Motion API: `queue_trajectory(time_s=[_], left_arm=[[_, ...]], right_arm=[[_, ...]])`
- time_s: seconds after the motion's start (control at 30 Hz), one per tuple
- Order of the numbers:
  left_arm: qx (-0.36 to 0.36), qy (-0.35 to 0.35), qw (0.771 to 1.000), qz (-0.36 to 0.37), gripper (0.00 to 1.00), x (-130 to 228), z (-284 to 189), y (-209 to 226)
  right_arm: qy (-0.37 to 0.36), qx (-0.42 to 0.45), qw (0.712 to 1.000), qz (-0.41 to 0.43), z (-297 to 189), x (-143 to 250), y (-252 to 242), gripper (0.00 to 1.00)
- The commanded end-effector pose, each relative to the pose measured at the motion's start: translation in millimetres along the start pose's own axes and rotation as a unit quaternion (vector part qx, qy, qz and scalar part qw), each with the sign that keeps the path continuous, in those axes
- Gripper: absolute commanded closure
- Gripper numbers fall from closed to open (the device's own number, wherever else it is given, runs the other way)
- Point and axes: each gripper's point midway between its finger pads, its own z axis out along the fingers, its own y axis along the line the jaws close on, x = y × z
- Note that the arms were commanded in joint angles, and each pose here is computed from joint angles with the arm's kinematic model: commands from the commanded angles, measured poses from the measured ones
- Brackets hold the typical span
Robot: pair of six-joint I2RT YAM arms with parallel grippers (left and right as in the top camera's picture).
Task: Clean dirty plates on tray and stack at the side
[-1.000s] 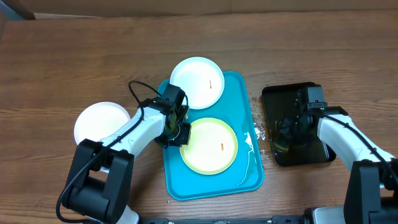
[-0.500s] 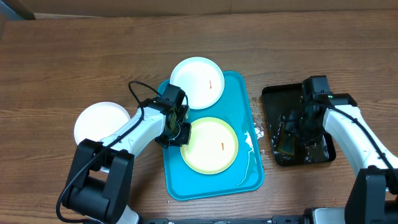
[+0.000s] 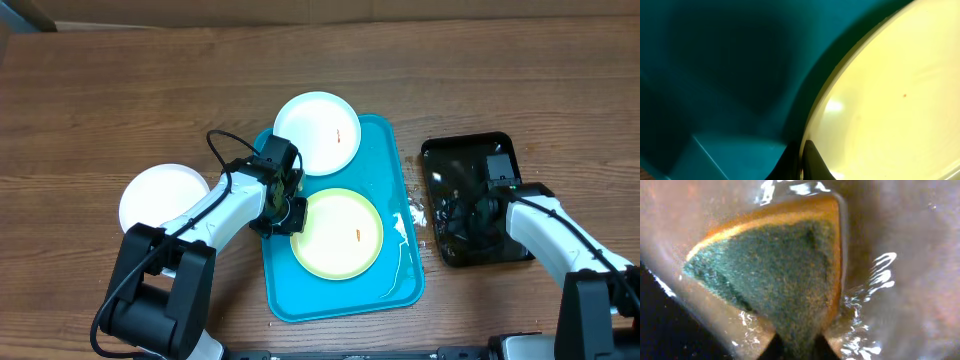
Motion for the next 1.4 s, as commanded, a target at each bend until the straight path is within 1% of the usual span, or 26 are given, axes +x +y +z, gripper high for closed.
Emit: queue_trajectory(time_s=[0.0, 0.1, 0.13, 0.17, 0.2, 0.27, 0.33, 0.43, 0.57, 0.6, 0.63, 0.67, 0.83, 0.87, 0.9, 0.93, 0.97, 1.1, 1.2, 1.23, 1.27, 1.3, 1.37], left_arm=[[-0.009, 0.011, 1.0, -0.002, 0.96, 2.5, 7.5, 1.6], [-0.009, 0.011, 1.0, -0.002, 0.96, 2.6, 7.4, 1.6], [-0.009, 0.011, 1.0, -0.002, 0.96, 2.6, 7.4, 1.6], [-0.009, 0.011, 1.0, -0.002, 0.96, 2.6, 7.5, 1.5], [-0.009, 0.011, 1.0, -0.002, 0.96, 2.6, 7.5, 1.6], [-0.009, 0.011, 1.0, -0.002, 0.96, 2.5, 7.4, 1.6], [-0.009, 0.011, 1.0, -0.002, 0.96, 2.7, 7.4, 1.6], [-0.009, 0.013, 1.0, -0.002, 0.96, 3.4, 7.4, 1.8], [-0.009, 0.012, 1.0, -0.002, 0.96, 3.3, 7.4, 1.7], [-0.009, 0.012, 1.0, -0.002, 0.96, 3.3, 7.4, 1.7], [-0.009, 0.012, 1.0, -0.002, 0.96, 3.3, 7.4, 1.7], [-0.009, 0.012, 1.0, -0.002, 0.96, 3.3, 7.4, 1.7], [-0.009, 0.012, 1.0, -0.003, 0.96, 3.3, 7.4, 1.8], [-0.009, 0.012, 1.0, -0.002, 0.96, 3.3, 7.4, 1.7], [-0.009, 0.012, 1.0, -0.002, 0.96, 3.3, 7.4, 1.7], [-0.009, 0.012, 1.0, -0.002, 0.96, 3.3, 7.4, 1.7], [-0.009, 0.012, 1.0, -0.002, 0.95, 3.3, 7.4, 1.7], [-0.01, 0.013, 1.0, -0.002, 0.96, 3.7, 7.4, 1.8], [-0.01, 0.013, 1.0, -0.002, 0.96, 3.5, 7.4, 1.8], [-0.01, 0.013, 1.0, -0.002, 0.96, 3.6, 7.4, 1.8], [-0.01, 0.013, 1.0, -0.002, 0.96, 3.6, 7.4, 1.8], [-0.009, 0.013, 1.0, -0.003, 0.96, 3.6, 7.4, 1.8], [-0.009, 0.013, 1.0, -0.003, 0.96, 3.6, 7.4, 1.7]], right_arm=[[-0.008, 0.001, 1.0, 0.008, -4.0, -7.6, 1.9, 0.96], [-0.013, -0.002, 1.0, -0.011, -23.0, -20.2, 10.3, 0.96], [-0.015, 0.001, 1.0, -0.014, -30.9, -24.4, 11.9, 0.94], [-0.017, 0.009, 1.0, -0.014, -38.4, -27.9, 11.5, 0.82], [-0.019, 0.02, 1.0, -0.014, -45.9, -30.7, 9.7, 0.66], [-0.022, 0.037, 0.999, -0.013, -56.2, -34.5, 6.1, 0.53], [-0.027, 0.044, 0.999, -0.013, -59.2, -37.0, 4.7, 0.48], [-0.035, 0.05, 0.998, -0.013, -55.4, -39.7, 2.0, 0.45], [-0.051, 0.045, 0.998, -0.008, -41.2, -42.2, 0.9, 0.46], [-0.056, 0.042, 0.998, -0.008, -35.2, -42.6, 0.7, 0.47], [-0.06, 0.04, 0.997, -0.008, -28.7, -42.5, 0.0, 0.54], [-0.064, 0.038, 0.997, -0.008, -20.8, -41.8, -1.2, 0.56], [-0.08, 0.03, 0.996, -0.006, 0.5, -37.4, -6.1, 0.58], [-0.081, 0.029, 0.996, -0.006, 2.7, -36.6, -6.7, 0.65], [-0.081, 0.029, 0.996, -0.006, 3.0, -36.4, -6.8, 0.76], [-0.082, 0.028, 0.996, -0.006, 2.5, -37.0, -6.2, 0.94], [-0.081, 0.026, 0.996, -0.008, 0.9, -37.5, -4.9, 0.96], [-0.063, 0.017, 0.997, -0.03, -16.1, -39.1, 4.7, 0.96], [-0.057, 0.013, 0.997, -0.055, -40.1, -44.0, 12.3, 0.96], [-0.056, 0.014, 0.996, -0.062, -46.5, -44.9, 13.4, 0.89], [-0.056, 0.016, 0.996, -0.064, -52.4, -46.0, 14.0, 0.74], [-0.051, 0.018, 0.997, -0.063, -58.6, -45.7, 14.3, 0.56], [-0.043, 0.022, 0.997, -0.061, -59.8, -42.4, 12.6, 0.5]])
